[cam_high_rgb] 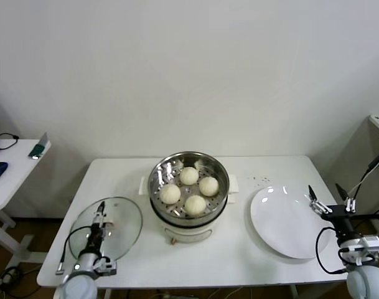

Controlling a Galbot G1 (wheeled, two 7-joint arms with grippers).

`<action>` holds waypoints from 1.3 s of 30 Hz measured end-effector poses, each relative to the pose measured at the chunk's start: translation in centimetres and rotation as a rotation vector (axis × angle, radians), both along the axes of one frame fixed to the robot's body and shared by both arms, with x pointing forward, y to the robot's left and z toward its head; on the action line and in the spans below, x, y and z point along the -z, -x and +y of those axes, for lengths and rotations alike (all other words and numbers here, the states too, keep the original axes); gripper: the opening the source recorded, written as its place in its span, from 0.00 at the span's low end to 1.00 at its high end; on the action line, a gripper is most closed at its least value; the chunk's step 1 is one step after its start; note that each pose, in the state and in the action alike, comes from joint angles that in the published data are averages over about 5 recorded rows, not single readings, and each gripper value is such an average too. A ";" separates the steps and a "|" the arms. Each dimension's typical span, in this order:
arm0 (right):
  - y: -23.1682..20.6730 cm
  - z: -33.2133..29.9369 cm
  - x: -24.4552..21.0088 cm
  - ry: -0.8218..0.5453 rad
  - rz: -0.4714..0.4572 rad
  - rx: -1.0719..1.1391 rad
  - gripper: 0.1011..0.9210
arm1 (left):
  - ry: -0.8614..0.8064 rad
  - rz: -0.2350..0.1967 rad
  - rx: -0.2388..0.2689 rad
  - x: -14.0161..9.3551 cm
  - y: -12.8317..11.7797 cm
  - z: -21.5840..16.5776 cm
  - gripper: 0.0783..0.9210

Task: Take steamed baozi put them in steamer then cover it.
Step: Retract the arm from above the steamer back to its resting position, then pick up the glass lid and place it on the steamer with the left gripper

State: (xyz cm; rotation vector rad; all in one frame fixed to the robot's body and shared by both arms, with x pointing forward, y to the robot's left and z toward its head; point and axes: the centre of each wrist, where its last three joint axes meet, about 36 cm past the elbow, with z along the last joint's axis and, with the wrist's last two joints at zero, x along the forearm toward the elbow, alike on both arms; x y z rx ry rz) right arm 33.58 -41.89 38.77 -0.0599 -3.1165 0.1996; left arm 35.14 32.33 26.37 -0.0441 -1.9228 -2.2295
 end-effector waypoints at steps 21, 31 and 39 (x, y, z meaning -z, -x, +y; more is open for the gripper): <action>-0.2 -0.9 0.7 0.028 -0.005 0.019 0.88 | 0.098 -0.028 -0.030 -1.0 0.6 0.6 0.08; -0.8 -1.4 0.9 0.045 0.000 0.006 0.88 | 0.093 -0.148 -0.063 -6.5 2.6 0.9 0.08; -1.3 -1.2 1.6 0.053 0.011 -0.015 0.88 | 0.074 -0.256 -0.081 -12.8 3.8 -0.2 0.08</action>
